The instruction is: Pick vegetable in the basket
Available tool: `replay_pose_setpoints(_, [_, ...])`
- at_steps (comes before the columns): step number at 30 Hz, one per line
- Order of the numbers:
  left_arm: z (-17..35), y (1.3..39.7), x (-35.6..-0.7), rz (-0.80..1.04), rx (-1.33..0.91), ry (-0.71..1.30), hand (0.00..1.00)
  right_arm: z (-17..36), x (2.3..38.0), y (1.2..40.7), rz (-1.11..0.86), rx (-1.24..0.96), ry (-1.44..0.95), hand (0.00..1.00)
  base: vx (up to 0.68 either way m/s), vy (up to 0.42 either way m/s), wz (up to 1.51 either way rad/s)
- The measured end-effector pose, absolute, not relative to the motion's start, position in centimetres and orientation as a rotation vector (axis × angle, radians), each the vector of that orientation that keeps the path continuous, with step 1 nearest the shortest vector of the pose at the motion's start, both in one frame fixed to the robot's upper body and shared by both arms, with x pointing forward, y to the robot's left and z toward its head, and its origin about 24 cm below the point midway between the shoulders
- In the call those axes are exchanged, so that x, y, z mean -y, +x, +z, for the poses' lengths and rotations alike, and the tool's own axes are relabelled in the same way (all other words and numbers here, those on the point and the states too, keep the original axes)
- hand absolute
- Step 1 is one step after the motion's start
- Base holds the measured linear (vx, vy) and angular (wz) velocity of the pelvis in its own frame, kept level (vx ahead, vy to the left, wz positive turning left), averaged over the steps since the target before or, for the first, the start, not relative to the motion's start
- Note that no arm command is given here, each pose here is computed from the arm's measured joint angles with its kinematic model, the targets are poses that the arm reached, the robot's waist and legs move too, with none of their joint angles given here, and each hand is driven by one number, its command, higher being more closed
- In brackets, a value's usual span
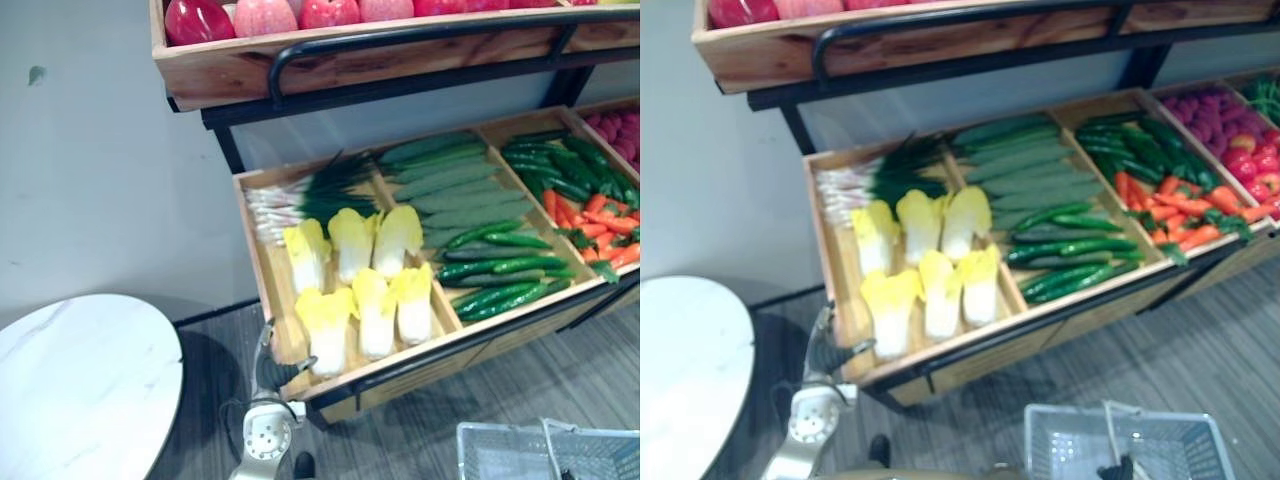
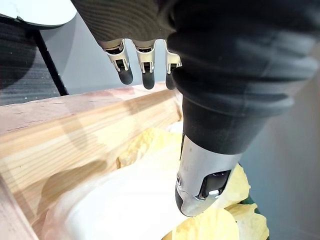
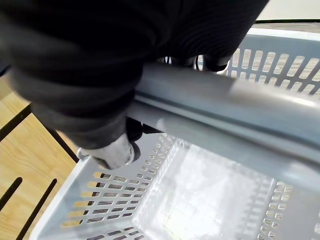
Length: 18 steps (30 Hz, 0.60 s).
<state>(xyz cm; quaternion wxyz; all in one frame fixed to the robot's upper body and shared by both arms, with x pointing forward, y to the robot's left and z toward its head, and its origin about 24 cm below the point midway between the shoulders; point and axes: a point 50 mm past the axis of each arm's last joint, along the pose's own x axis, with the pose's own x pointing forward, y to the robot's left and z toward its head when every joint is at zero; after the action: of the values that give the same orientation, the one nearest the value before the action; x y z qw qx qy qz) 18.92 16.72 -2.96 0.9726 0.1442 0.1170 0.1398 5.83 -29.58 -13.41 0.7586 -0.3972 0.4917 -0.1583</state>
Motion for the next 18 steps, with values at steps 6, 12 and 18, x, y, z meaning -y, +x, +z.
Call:
replay_pose_setpoints(6, [-3.7, 18.9, -16.6, 0.27, -0.269, 0.303, 0.0, -13.4, 29.5, 6.0, -0.338, -1.065, -0.868, 1.0, -0.01, -0.006, -0.09])
replay_pose_setpoints(12, [-4.0, 19.2, -16.8, 0.3, -0.273, 0.32, 0.0, -13.4, 29.5, 6.0, -0.339, -1.071, -0.869, 1.0, 0.0, -0.004, -0.05])
replay_pose_setpoints(18, [-4.4, 19.3, -17.0, 0.315, -0.287, 0.336, 0.0, -13.4, 29.5, 6.0, -0.338, -1.071, -0.872, 1.0, 0.0, -0.004, -0.03])
